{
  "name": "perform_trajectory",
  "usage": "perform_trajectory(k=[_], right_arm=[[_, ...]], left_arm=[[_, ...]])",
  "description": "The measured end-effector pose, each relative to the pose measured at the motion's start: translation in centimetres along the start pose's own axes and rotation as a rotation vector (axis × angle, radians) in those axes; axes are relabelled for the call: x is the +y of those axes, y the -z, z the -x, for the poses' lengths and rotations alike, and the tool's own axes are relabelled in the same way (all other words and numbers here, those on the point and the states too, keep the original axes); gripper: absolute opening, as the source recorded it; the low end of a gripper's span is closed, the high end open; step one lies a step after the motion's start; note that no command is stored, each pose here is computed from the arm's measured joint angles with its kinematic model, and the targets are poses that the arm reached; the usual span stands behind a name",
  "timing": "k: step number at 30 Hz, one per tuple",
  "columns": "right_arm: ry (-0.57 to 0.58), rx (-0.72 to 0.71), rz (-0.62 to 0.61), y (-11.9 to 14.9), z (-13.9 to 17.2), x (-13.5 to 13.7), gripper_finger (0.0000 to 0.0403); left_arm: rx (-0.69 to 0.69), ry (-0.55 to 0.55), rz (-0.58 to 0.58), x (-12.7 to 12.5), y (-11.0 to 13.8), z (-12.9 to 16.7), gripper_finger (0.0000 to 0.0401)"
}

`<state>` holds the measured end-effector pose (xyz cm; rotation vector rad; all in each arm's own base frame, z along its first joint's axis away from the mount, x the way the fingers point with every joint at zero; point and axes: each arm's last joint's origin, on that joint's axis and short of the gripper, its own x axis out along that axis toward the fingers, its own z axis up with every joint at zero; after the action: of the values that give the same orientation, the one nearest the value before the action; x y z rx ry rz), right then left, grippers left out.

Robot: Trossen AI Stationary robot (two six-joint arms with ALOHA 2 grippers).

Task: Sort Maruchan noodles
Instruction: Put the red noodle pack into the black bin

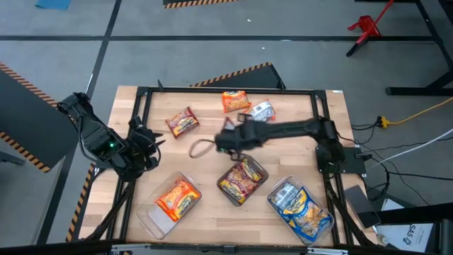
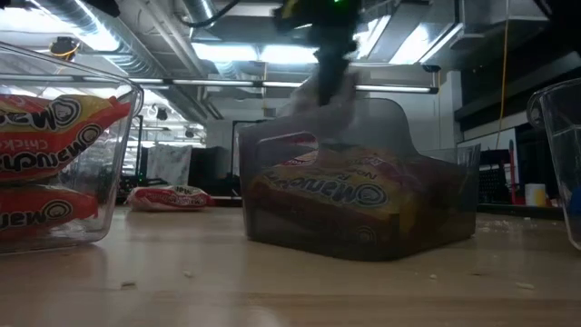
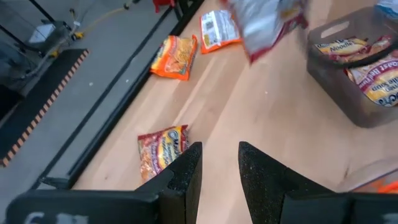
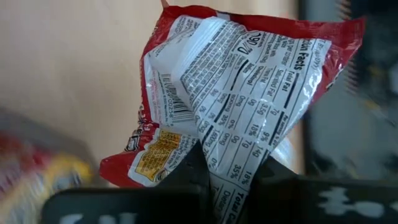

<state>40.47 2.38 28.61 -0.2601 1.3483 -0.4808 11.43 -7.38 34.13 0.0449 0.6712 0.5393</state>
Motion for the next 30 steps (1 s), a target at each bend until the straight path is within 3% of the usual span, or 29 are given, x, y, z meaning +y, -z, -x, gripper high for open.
perform_trajectory(k=[3, 6, 12, 16, 20, 24, 30], right_arm=[[0.102, 0.065, -0.073, 2.1, 2.1, 1.1, 0.0022], [0.102, 0.043, -0.149, 2.9, 2.7, 3.4, 0.0022], [0.157, -0.009, -0.171, 4.3, 3.6, 7.4, 0.0021], [0.145, -0.046, -0.199, 5.1, 4.8, 8.8, 0.0021], [0.051, 0.008, -0.12, 5.8, 5.4, 9.9, 0.0021], [-0.041, 0.029, -0.066, 6.4, 6.7, 9.3, 0.0021], [-0.226, -0.038, -0.029, 7.8, 11.3, 4.7, 0.0021]], left_arm=[[-0.019, -0.013, -0.017, 0.0, -0.1, 0.0, 0.0098], [-0.034, -0.022, -0.018, 0.1, -0.1, 0.0, 0.0098], [-0.046, -0.03, -0.018, 0.1, -0.1, 0.0, 0.0098], [-0.047, -0.028, -0.007, 0.1, -0.1, 0.0, 0.0098], [-0.052, -0.02, 0.024, 0.0, -0.2, 0.0, 0.0099], [-0.059, -0.007, 0.048, -0.2, -0.3, 0.0, 0.0098], [-0.062, 0.011, 0.075, -0.4, -0.5, 0.0, 0.0098]])
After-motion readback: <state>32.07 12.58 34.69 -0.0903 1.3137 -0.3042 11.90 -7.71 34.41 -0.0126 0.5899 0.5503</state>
